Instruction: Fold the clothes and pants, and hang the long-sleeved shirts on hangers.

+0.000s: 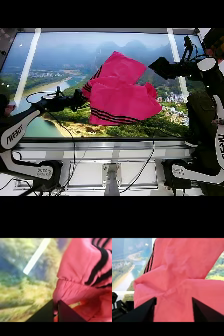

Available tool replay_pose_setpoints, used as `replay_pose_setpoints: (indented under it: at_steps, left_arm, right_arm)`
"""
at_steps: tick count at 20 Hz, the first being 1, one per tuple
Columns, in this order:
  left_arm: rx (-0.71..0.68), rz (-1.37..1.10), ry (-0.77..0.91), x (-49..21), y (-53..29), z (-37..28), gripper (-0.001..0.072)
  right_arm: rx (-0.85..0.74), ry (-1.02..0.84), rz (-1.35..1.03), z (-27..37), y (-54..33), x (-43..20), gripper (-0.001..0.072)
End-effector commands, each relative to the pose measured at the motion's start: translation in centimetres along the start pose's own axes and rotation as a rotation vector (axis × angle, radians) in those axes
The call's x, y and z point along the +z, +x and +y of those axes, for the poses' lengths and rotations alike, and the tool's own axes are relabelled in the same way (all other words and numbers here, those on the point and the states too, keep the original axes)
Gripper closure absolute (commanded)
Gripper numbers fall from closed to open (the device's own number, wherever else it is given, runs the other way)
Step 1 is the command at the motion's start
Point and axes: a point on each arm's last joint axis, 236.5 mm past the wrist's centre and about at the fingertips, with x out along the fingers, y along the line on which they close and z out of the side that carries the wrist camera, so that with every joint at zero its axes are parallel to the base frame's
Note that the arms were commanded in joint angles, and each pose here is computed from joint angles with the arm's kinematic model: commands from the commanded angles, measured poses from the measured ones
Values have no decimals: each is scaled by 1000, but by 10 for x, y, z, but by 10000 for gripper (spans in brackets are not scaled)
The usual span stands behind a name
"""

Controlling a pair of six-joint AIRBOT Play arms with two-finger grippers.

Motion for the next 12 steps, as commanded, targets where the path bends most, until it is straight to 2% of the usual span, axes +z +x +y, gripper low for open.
replay_pose_setpoints:
  at_steps: [1,2,3,5,9,12]
  left_arm:
    - [-44,-8,80,3,-5,-21,701]
    - [-60,-25,158,6,-13,-35,701]
    - [-62,-39,221,7,-21,-45,702]
    - [-22,-76,414,12,-42,-61,702]
    - [188,-204,713,39,-97,-78,703]
    - [378,-226,864,56,-129,-77,702]
  right_arm:
    - [-23,-16,2,-6,0,0,369]
    - [-37,-25,4,-9,0,-1,411]
    - [-47,-28,6,-11,0,-1,417]
    - [-58,-28,13,-14,0,-3,699]
    - [-60,-23,19,-15,1,-4,703]
    - [-62,-2,63,-20,6,-14,704]
